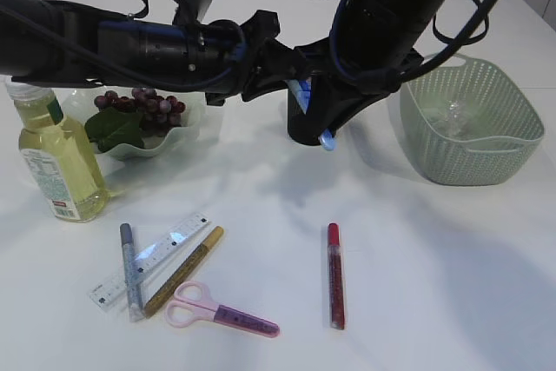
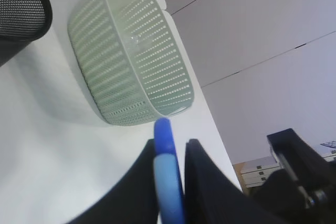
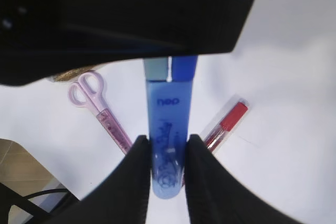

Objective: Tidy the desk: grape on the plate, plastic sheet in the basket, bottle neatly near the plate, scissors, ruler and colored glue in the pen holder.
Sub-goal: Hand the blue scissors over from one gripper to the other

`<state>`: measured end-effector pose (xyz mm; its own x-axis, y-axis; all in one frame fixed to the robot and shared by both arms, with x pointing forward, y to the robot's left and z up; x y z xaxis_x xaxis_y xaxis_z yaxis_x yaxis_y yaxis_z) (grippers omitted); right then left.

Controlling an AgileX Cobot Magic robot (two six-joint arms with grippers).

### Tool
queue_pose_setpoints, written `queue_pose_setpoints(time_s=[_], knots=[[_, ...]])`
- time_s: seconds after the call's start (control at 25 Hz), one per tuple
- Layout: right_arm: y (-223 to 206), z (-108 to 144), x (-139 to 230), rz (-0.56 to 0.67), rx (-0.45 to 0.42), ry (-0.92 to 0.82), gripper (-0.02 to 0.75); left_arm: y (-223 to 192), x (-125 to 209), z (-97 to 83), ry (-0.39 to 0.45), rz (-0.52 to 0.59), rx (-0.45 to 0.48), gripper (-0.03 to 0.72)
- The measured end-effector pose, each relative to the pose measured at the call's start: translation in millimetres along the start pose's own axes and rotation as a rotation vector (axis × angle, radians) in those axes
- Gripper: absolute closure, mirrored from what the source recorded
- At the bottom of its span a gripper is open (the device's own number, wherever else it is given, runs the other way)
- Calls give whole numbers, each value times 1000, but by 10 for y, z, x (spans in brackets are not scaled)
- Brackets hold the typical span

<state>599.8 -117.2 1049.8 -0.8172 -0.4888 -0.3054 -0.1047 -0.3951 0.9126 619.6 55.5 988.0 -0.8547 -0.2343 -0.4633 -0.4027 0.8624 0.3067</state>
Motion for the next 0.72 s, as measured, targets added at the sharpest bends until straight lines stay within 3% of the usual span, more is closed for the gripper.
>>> queue_pose_setpoints(time_s=[0.2, 0.72], knots=[[2, 2, 0, -1, -1, 0, 565, -2, -7, -11, 4, -2, 4, 640], [0, 1, 1, 1, 4, 5, 567, -2, -12, -2, 3, -6, -5, 643]])
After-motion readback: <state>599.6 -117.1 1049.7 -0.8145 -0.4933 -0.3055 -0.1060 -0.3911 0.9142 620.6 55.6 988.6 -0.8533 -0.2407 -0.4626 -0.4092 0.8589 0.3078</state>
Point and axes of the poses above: a point on each arm's last joint axis where the gripper is mounted, y pointing back along that axis away from the gripper, z along the wrist's bending axis when the last joint is at zero, x = y × z, the point moved 2 cm from there along -y, pointing out along that axis toward the gripper, and after that the axes turned 3 degrees about y, right-handed, at the moved point
